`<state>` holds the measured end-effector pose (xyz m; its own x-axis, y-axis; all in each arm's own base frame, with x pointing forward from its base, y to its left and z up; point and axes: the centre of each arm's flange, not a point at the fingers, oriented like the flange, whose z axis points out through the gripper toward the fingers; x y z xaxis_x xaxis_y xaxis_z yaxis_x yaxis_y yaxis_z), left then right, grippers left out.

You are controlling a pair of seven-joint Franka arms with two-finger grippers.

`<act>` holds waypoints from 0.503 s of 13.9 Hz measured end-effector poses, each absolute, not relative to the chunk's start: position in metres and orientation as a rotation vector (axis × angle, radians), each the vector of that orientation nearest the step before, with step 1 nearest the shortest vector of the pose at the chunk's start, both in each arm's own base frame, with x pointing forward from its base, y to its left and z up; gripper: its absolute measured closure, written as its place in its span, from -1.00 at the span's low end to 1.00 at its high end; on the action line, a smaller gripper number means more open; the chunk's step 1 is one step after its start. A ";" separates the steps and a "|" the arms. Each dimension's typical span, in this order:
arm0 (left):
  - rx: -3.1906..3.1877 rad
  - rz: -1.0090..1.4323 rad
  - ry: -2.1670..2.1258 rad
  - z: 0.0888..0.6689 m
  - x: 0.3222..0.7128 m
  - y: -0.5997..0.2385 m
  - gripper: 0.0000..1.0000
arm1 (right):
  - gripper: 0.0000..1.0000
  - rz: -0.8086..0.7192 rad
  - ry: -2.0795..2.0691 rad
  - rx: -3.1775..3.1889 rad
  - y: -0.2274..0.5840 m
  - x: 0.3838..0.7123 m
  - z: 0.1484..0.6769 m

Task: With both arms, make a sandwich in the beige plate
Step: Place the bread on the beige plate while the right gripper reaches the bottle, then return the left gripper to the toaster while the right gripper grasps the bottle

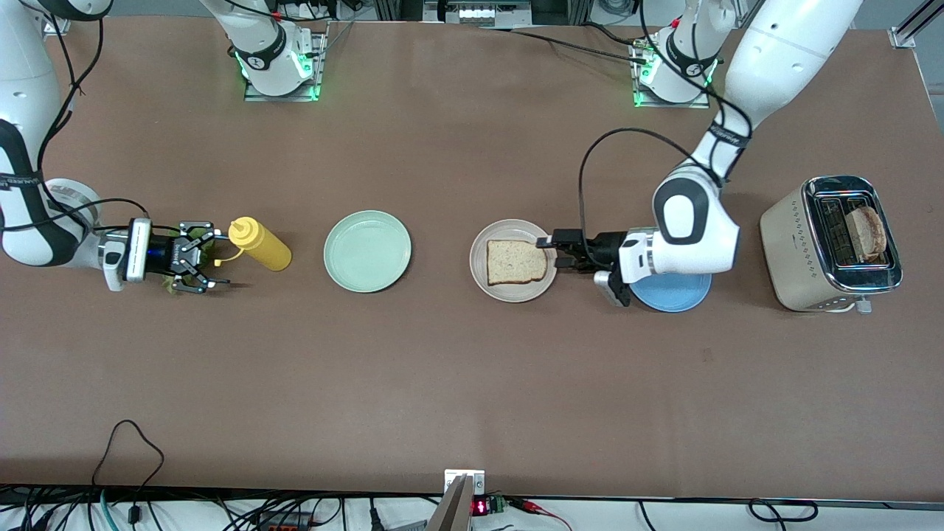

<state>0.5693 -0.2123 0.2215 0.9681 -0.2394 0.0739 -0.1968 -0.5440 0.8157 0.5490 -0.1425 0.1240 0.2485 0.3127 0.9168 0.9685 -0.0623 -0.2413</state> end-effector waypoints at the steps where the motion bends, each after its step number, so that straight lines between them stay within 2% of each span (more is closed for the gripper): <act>1: 2.193 -0.075 -0.340 0.232 0.571 -0.206 -1.00 | -1.00 -0.870 -1.229 -1.552 -0.141 0.546 0.116; 7: 2.447 -0.202 -0.549 0.285 0.573 -0.182 -1.00 | -1.00 -0.906 -1.251 -1.490 -0.134 0.540 0.100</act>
<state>0.5733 -0.1824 0.2855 0.9021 -0.4313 -0.0139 -0.3371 -0.7244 0.6013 0.5397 -0.1343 0.1001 0.1999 0.2710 0.9416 0.9792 -0.0199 -0.2021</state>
